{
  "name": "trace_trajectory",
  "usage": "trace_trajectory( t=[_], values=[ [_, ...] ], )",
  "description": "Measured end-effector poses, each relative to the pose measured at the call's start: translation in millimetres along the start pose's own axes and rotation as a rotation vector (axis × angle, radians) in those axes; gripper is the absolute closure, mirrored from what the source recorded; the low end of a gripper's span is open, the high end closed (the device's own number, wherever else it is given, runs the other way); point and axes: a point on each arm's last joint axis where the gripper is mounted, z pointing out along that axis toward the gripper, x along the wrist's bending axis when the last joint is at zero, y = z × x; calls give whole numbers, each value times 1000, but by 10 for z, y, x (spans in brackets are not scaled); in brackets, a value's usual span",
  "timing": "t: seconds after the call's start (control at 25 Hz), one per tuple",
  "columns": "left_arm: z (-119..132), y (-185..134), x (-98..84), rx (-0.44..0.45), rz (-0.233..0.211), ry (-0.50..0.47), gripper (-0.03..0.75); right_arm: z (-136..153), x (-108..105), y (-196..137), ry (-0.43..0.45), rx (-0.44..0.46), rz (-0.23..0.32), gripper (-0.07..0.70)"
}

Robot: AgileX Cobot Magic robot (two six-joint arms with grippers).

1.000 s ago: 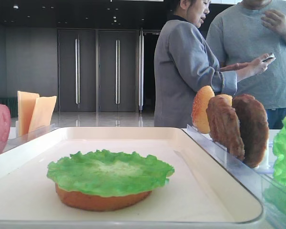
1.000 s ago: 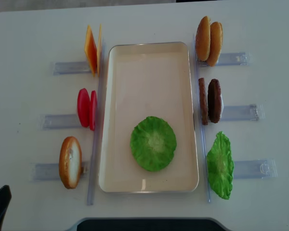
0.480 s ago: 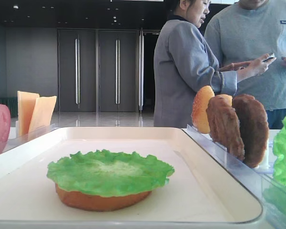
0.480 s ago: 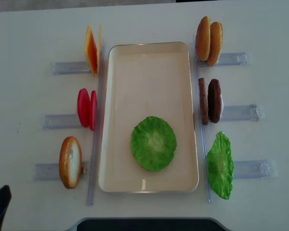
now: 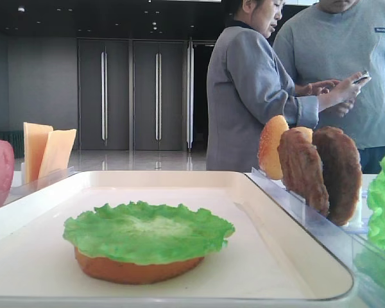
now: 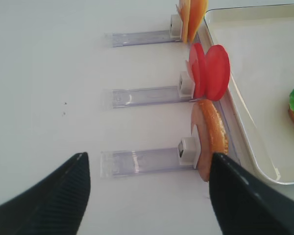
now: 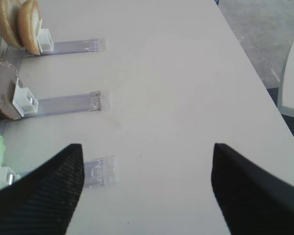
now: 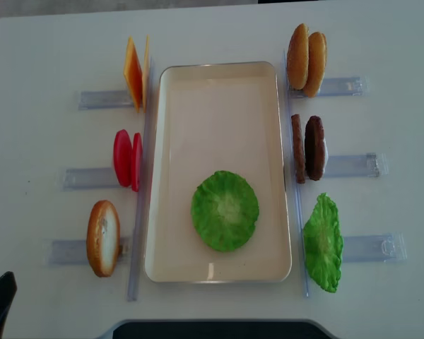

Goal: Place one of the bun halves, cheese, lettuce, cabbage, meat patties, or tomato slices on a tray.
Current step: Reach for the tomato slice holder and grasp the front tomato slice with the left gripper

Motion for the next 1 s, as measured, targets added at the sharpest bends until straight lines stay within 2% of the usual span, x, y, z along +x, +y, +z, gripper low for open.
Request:
trace_trajectory(
  t=[0.56,1.0],
  values=[
    [0,0,-1,0,0,-1,140,0,0,0,0,0,0,118],
    [0,0,-6,0,-19,-6,140,0,0,0,0,0,0,118]
  ],
)
